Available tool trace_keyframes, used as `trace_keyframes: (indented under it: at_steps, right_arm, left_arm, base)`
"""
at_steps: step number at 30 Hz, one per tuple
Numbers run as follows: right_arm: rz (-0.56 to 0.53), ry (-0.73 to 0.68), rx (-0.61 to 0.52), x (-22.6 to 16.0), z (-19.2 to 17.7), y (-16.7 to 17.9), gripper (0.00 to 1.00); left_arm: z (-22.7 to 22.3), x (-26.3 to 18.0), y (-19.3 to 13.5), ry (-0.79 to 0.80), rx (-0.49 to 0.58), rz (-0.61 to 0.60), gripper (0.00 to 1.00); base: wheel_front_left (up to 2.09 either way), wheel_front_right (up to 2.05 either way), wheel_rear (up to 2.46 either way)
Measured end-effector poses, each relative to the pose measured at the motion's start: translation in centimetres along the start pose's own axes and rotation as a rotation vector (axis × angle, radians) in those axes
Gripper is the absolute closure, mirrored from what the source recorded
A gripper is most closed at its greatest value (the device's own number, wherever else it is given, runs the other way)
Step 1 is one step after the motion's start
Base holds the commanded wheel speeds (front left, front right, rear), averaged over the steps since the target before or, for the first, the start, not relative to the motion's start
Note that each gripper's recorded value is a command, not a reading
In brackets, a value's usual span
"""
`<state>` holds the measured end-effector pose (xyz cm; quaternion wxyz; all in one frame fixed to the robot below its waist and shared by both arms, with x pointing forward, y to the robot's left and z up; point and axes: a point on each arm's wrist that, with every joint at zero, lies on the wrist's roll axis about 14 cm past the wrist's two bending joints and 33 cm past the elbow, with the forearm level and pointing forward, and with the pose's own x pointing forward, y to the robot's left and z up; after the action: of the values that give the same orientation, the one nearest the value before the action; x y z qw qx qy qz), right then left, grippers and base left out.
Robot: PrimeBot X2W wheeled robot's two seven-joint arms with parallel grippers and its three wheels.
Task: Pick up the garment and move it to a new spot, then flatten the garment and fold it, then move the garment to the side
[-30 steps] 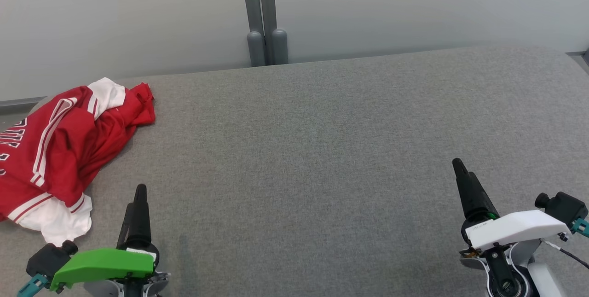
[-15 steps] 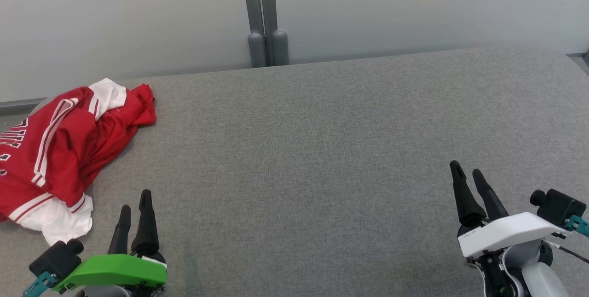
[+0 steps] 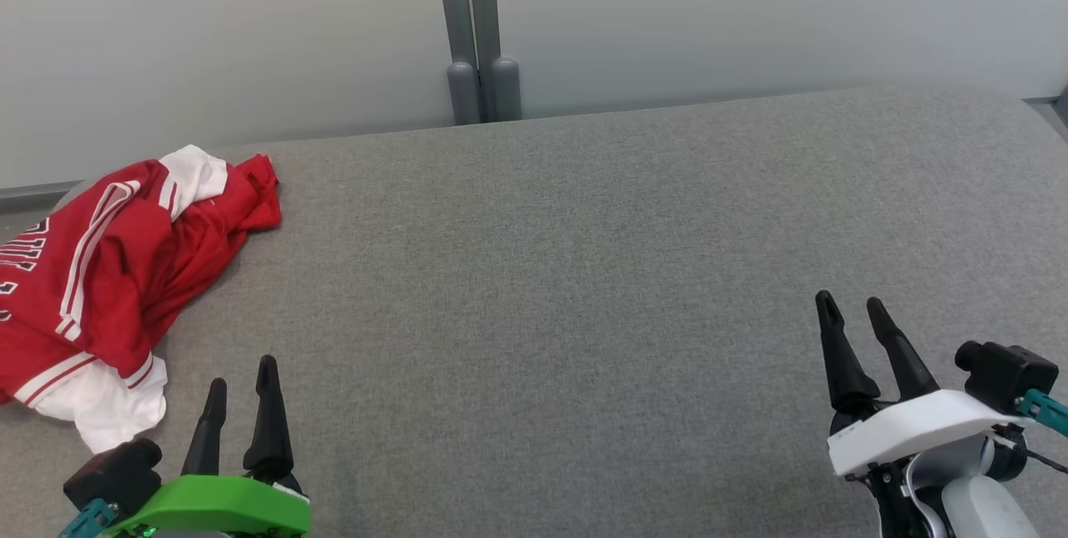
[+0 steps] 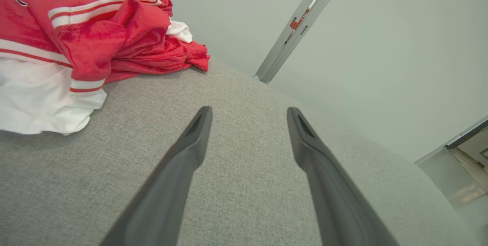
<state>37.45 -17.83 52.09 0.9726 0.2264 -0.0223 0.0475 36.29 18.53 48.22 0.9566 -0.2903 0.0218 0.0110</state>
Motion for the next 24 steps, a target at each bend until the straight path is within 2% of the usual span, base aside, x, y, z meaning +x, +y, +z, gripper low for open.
trace_keyframes:
  at_steps: [24]
  right_arm:
    - [0.060, -0.013, -0.242, -0.45, -0.07, 0.93, 0.00]
  left_arm:
    - [0.31, -0.46, 0.00, -0.026, 0.253, -0.028, 0.00]
  base:
    - [0.00, 0.00, 0.00]
